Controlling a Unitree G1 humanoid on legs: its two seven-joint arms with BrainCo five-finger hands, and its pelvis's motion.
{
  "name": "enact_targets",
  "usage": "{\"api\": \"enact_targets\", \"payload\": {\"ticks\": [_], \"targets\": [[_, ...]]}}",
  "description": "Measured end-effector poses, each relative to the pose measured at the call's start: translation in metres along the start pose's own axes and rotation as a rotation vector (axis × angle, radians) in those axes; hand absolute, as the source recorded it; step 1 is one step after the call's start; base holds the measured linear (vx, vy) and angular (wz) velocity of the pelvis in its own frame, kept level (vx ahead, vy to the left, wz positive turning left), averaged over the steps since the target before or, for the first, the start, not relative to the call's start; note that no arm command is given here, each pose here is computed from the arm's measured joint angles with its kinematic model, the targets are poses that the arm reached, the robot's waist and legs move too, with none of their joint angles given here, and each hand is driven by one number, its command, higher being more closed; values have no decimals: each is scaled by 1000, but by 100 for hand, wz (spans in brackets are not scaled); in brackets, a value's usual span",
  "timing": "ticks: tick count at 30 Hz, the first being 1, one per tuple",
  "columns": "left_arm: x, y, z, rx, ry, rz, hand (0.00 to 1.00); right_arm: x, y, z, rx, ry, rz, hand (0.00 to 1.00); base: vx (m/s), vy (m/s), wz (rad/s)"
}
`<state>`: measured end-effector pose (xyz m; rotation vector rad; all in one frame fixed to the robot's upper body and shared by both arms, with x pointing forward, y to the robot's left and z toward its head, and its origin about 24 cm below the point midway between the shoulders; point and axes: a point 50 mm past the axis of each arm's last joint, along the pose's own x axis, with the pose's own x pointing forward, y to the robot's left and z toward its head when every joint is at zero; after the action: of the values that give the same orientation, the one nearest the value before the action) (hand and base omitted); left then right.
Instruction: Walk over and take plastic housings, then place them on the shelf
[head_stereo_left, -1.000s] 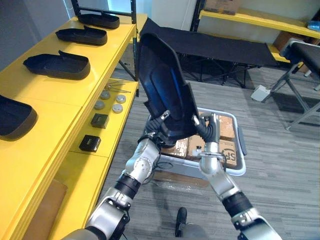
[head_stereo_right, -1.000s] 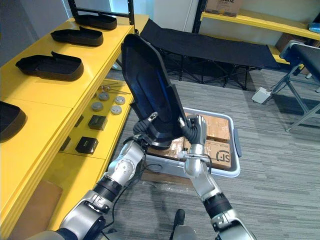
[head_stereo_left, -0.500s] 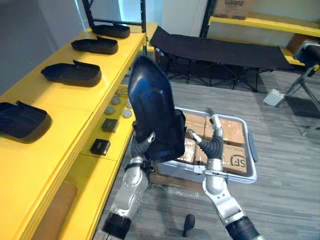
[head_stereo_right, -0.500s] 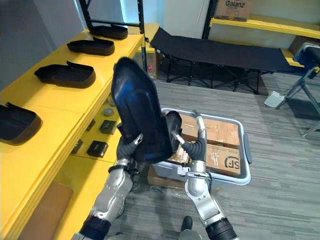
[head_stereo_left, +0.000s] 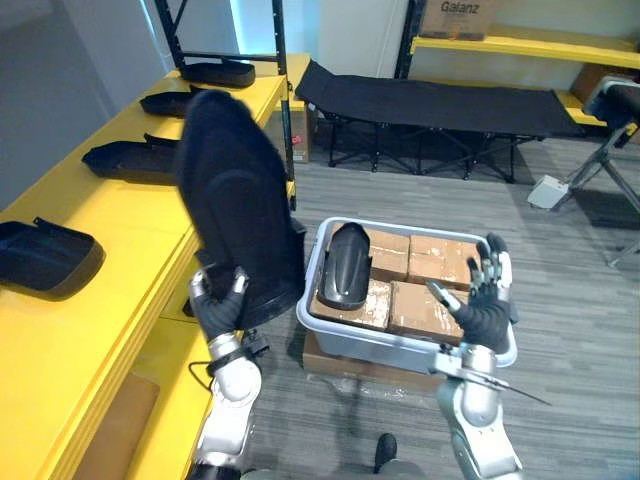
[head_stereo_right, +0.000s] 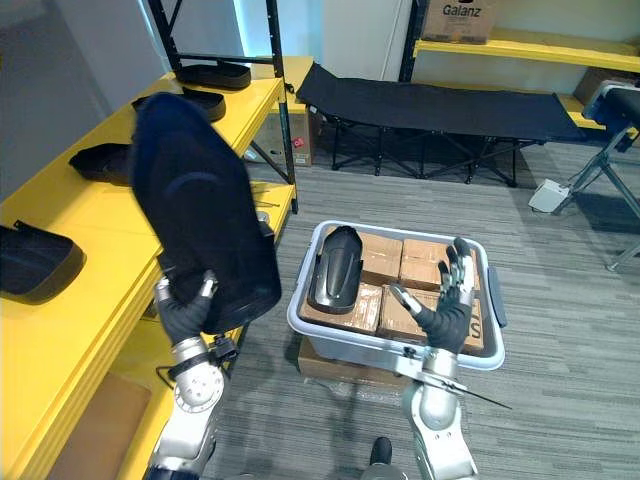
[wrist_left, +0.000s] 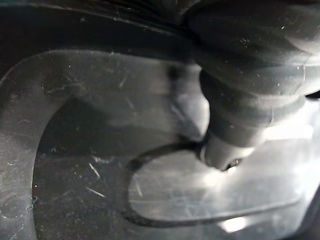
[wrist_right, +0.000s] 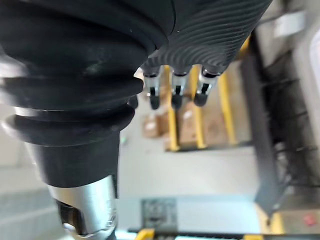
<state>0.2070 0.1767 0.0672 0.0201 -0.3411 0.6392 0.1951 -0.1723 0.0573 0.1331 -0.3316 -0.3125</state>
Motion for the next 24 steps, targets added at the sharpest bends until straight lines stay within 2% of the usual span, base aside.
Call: {"api": "enact_targets", "payload": {"ticks": [5,8,14,17,21,24], "targets": [[5,19,22,-29,-94,79,100,-8,3,-31,-53,140,35,0,-19,19,40],[4,40,33,-9,-137,151,100,-3,14,-39,-79,160,94,0,1,22,74],[-1,84,41,75,-143,264,100,25,57,-30,-56,65,272,0,38,14,58],[-9,107,39,117,-110,329,100,32,85,-25,46,75,391,0,6,27,24],[-16,116,39,99,-92,357,100,15,110,-41,43,182,533,0,9,23,17],[-13,106,44,98,-159,278,100,2,113,-51,37,264,563,0,-8,28,79]]}}
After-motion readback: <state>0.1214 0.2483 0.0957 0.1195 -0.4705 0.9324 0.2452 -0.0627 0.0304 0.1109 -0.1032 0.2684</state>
